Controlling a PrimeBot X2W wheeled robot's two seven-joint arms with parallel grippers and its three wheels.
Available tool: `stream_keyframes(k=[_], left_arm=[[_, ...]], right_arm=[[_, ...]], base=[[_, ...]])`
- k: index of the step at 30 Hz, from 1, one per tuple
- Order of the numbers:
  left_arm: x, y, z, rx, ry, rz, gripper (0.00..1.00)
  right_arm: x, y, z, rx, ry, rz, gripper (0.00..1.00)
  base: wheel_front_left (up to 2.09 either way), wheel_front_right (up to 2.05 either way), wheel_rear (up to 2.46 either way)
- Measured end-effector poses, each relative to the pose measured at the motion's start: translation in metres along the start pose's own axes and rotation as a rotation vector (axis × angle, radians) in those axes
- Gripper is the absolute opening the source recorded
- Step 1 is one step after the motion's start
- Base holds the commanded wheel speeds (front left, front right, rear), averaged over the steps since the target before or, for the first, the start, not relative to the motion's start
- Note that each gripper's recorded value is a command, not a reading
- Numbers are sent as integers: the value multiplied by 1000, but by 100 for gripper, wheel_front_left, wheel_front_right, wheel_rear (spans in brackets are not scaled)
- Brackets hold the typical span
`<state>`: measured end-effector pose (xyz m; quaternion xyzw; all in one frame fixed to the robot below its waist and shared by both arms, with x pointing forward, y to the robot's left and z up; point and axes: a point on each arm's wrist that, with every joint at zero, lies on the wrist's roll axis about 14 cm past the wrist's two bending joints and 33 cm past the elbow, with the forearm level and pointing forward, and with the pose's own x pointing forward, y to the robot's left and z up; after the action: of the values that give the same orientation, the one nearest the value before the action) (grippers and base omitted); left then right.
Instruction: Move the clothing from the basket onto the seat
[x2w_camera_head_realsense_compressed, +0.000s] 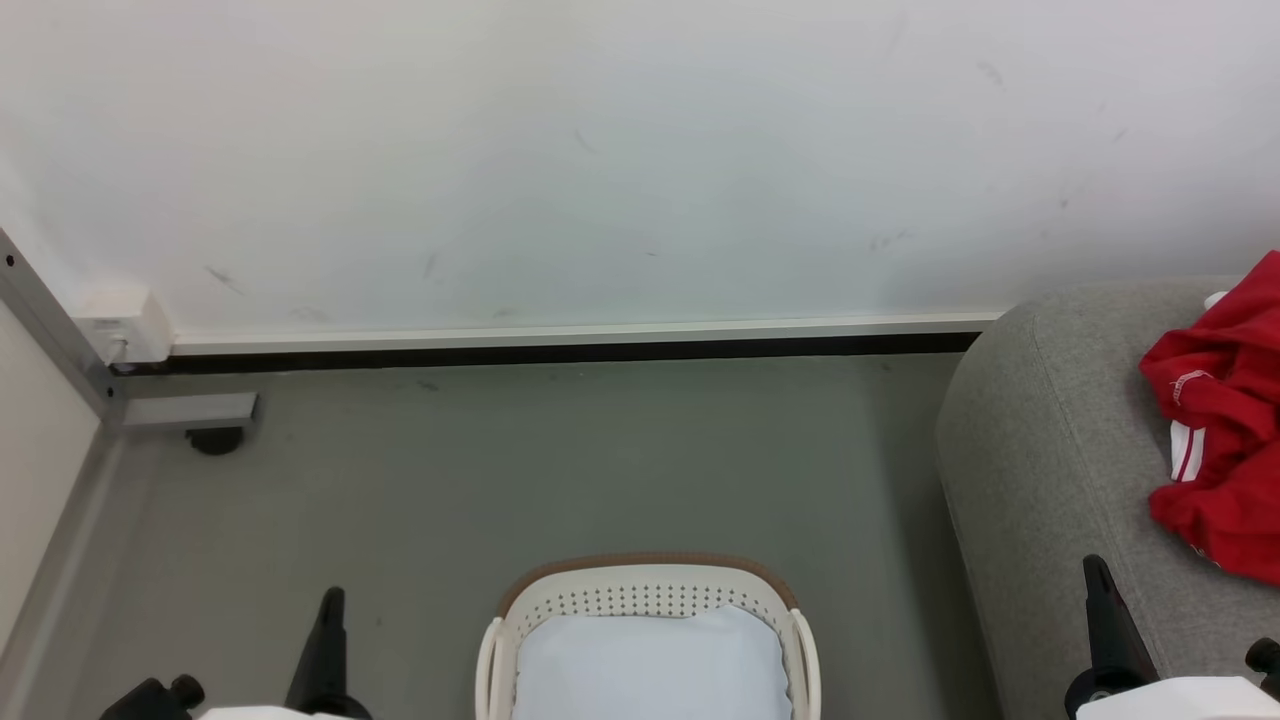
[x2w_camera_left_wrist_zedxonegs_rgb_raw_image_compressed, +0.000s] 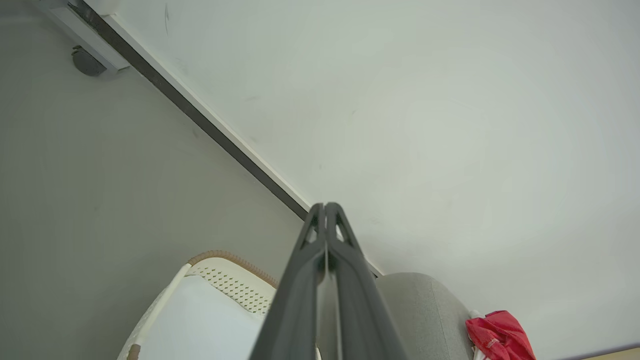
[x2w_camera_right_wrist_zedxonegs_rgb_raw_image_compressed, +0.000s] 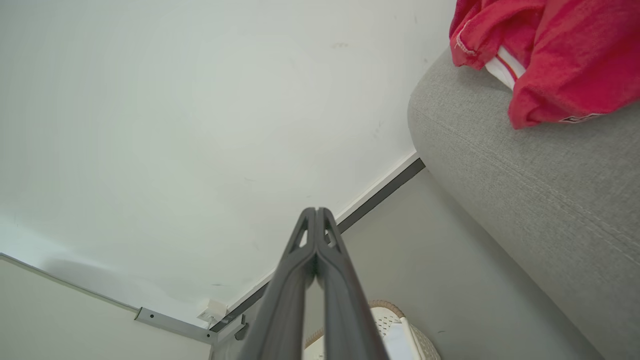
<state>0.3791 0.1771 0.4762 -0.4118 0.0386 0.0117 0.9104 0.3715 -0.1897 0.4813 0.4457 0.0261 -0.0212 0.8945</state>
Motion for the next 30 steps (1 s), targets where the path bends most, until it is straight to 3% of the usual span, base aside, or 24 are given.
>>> stream_keyframes(k=[30], left_arm=[[4, 0, 12, -326, -10, 2, 0]], right_arm=[[6, 1, 10, 284, -5, 0, 0]], base=[[0, 0, 0]])
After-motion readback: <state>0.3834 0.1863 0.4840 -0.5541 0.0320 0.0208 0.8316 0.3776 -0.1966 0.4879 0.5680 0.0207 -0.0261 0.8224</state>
